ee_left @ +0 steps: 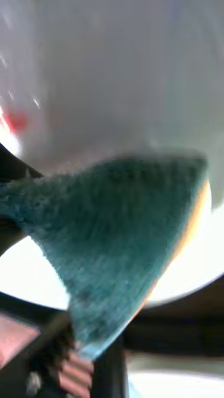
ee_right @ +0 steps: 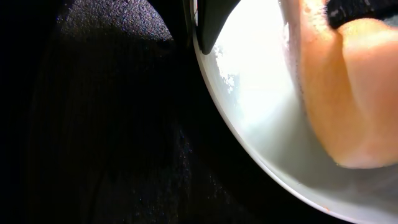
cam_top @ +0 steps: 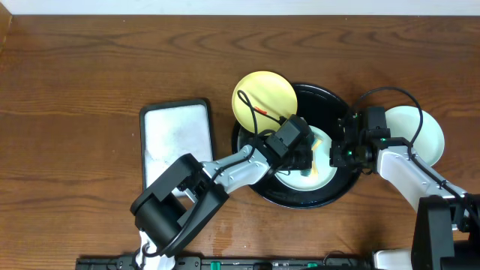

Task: Clean dirty plates on tray and stack at the side
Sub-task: 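Scrub the held pale green plate with the sponge in the left gripper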

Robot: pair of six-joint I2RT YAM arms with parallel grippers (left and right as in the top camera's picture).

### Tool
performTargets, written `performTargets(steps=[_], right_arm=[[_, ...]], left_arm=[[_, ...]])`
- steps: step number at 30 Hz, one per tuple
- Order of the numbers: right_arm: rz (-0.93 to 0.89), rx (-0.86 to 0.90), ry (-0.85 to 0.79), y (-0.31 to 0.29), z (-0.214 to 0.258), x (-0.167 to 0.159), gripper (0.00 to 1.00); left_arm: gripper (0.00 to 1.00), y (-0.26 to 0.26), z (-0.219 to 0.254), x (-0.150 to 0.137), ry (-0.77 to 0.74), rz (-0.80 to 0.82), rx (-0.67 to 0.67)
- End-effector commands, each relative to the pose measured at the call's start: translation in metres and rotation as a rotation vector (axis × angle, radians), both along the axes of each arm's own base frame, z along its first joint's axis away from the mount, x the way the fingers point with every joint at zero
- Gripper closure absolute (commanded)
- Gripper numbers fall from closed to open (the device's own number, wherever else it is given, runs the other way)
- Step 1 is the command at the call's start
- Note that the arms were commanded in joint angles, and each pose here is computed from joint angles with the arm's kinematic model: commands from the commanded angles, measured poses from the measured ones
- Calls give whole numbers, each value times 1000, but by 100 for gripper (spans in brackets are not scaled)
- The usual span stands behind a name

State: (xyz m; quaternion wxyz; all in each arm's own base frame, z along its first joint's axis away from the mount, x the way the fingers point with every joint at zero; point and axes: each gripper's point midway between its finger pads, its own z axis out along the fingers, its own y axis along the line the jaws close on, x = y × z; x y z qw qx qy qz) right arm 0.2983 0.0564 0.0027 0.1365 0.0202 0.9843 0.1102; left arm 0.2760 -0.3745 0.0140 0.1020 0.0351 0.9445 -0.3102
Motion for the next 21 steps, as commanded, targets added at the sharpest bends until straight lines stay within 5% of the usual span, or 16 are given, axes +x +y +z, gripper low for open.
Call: performTargets(steps=[1, 5, 9, 14, 21], right_arm=[[-15, -23, 26, -4, -6, -4, 99], [-15, -23, 26, -4, -6, -4, 99], [-12, -24, 25, -4, -6, -4, 99], [-12, -24, 25, -4, -6, -4, 99], [-12, -24, 25, -4, -6, -4, 99]], left_arm=[[92, 51, -31, 13, -49, 24, 237], [92, 99, -33, 43, -170, 50, 432], [92, 107, -31, 56, -191, 81, 433], [92, 85, -23, 60, -206, 111, 338], [92, 18, -7, 28, -114, 111, 101]])
